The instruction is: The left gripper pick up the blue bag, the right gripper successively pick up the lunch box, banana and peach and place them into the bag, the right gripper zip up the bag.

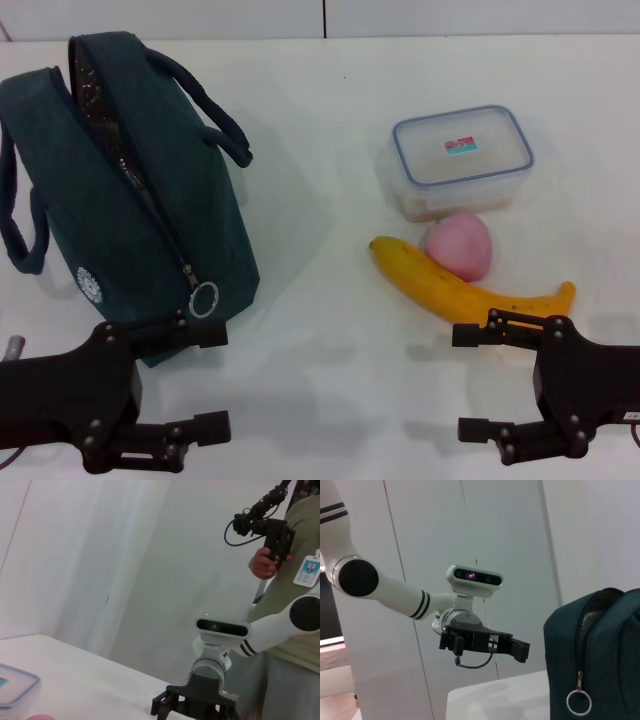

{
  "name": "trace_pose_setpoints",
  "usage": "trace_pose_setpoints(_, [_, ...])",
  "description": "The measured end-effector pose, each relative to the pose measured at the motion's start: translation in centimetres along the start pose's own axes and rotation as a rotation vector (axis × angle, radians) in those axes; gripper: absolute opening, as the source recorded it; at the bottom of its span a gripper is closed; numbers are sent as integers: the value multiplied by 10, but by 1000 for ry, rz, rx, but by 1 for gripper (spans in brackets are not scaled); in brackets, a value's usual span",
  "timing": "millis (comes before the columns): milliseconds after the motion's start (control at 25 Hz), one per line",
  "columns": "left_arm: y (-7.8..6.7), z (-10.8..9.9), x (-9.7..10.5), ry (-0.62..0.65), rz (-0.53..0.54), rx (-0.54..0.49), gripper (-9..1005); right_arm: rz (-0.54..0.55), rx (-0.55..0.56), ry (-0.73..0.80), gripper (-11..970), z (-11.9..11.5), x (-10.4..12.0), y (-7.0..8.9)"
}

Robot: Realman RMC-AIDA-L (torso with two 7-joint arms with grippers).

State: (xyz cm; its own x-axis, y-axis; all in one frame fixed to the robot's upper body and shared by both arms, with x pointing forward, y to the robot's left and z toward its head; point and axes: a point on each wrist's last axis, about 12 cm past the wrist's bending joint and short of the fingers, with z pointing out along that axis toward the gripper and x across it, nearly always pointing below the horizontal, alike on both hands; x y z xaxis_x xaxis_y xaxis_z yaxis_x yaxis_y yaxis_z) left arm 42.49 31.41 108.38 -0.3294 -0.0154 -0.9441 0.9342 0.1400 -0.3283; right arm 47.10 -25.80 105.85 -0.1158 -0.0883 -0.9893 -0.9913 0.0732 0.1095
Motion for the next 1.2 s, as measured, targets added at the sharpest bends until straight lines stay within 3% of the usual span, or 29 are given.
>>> trace_pose_setpoints(680, [-1, -11, -10, -76, 57, -36, 873, -3, 10, -11, 853, -1, -1, -1])
trace_pose_setpoints(1040, [18, -34, -46, -232, -41, -205, 863, -7, 34, -26, 854, -3, -3, -3])
trace_pose_setpoints(1200, [27, -41, -71, -192, -77, -370, 858, -11, 41, -27, 854, -4, -3, -3])
